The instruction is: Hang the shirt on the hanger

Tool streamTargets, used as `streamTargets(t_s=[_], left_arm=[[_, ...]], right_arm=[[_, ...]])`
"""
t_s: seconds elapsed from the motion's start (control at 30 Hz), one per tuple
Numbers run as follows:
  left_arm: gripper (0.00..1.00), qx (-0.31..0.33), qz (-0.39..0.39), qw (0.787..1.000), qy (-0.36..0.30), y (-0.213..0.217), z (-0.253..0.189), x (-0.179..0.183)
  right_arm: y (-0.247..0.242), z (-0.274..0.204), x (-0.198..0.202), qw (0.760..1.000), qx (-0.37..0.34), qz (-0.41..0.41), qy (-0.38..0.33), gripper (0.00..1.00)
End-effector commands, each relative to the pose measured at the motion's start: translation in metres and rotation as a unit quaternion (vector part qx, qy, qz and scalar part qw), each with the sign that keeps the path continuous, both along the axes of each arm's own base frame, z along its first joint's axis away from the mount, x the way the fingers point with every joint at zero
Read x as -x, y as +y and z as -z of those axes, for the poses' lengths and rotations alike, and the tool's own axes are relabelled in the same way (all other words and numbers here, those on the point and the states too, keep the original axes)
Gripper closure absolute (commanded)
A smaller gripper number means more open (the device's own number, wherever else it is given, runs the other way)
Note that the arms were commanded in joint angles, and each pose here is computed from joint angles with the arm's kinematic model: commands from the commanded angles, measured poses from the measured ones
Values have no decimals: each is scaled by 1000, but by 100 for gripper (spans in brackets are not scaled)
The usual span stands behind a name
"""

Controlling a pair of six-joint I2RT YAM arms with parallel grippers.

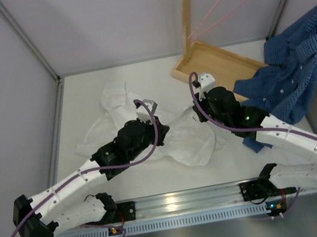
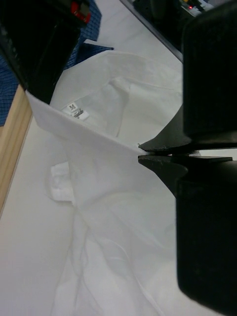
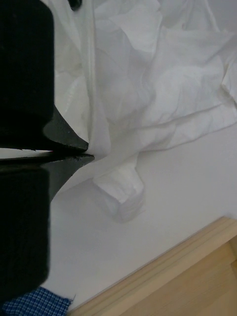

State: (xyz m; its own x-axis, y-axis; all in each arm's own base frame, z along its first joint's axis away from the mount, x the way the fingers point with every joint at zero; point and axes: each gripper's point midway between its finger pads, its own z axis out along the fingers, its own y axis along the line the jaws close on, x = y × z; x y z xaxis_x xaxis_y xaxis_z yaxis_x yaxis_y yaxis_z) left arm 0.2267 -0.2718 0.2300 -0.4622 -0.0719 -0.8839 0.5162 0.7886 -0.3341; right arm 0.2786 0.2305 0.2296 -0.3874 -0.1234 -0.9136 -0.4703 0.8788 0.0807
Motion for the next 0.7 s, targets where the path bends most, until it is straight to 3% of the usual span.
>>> streamTargets(t_s=[0.0,0.1,0.13,0.27,0.33,0.47,0.6,0.67], left_arm=[[95,11,57,996,-63,-22,-36,8],[39,-11,107,990,-91,-31,-39,21],[2,-18,97,990,-100,-29,-43,18],[2,-66,61,989,-119,-22,-46,0],[2,-113,87,984,-109,-31,-28,-3],[13,-116,149,978,-85,-60,-16,5],[28,-128,109,983,-70,-66,-5,-8],[28,-132,86,985,-65,-69,1,-12]], right_arm=[[-33,0,-2,996,25,82,-7,100],[-28,2,2,998,30,58,0,100],[-26,2,3,998,26,51,-3,100],[-18,-9,9,1000,4,21,-17,100],[-17,-12,9,1000,3,15,-19,100],[-13,-14,6,1000,8,15,-13,100],[-8,-14,5,1000,3,15,0,100],[-5,-17,4,1000,0,14,2,100]])
